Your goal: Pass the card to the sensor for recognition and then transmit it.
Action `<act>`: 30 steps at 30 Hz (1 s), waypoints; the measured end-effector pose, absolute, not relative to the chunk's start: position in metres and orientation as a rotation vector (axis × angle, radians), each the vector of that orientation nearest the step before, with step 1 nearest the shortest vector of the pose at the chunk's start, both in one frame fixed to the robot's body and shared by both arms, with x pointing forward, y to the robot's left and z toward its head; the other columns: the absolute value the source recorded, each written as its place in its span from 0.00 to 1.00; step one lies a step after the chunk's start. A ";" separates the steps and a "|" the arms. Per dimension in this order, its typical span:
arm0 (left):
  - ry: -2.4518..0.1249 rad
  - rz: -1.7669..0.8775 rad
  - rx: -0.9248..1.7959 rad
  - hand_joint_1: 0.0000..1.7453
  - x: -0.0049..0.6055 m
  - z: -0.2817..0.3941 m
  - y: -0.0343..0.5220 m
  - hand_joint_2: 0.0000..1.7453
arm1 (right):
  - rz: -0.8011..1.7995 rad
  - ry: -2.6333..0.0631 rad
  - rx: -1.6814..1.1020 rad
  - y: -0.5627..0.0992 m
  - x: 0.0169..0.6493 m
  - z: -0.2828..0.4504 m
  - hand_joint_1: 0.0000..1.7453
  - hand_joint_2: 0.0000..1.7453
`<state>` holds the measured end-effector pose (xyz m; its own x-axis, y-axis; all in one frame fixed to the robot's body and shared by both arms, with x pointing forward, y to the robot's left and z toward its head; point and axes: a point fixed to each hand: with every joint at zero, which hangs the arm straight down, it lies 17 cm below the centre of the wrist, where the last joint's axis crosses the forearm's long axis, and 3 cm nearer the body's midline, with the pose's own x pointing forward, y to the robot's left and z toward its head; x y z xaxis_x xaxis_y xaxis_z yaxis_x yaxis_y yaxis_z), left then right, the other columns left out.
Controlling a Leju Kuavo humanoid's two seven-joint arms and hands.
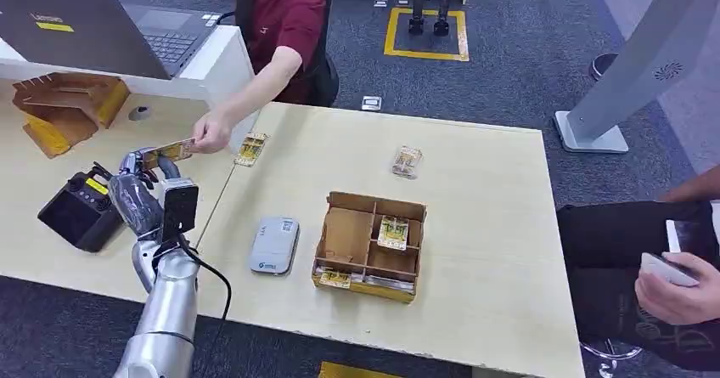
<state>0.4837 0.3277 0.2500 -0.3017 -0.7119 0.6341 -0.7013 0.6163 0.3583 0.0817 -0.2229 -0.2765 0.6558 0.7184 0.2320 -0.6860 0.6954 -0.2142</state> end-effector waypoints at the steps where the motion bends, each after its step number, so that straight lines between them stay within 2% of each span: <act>1: -2.045 -0.018 1.109 1.00 0.484 0.250 0.327 1.00 | 0.798 -0.311 -0.111 -0.223 0.082 -0.276 0.00 1.00; 2: -2.045 -0.019 1.109 0.00 0.484 0.250 0.327 1.00 | 0.800 -0.311 -0.111 -0.223 0.082 -0.276 0.00 1.00; 7: -2.023 0.032 1.080 0.00 0.484 0.245 0.334 1.00 | 0.801 -0.309 -0.110 -0.223 0.081 -0.277 0.00 1.00; 11: -1.923 0.192 0.898 0.00 0.494 0.221 0.347 1.00 | 0.796 -0.309 -0.118 -0.224 0.082 -0.277 0.00 1.00; 15: -1.913 0.172 0.699 0.00 0.505 0.209 0.325 1.00 | 0.784 -0.307 -0.127 -0.226 0.082 -0.277 0.00 1.00; 20: -1.992 -0.066 0.469 0.00 0.498 0.212 0.266 1.00 | 0.752 -0.308 -0.126 -0.227 0.081 -0.277 0.00 1.00; 25: -2.107 -0.413 0.517 0.00 0.456 0.222 0.213 1.00 | 0.722 -0.310 -0.123 -0.227 0.079 -0.277 0.00 1.00; 30: -2.160 -0.720 0.438 0.00 0.402 0.204 0.151 1.00 | 0.691 -0.313 -0.129 -0.228 0.079 -0.277 0.00 1.00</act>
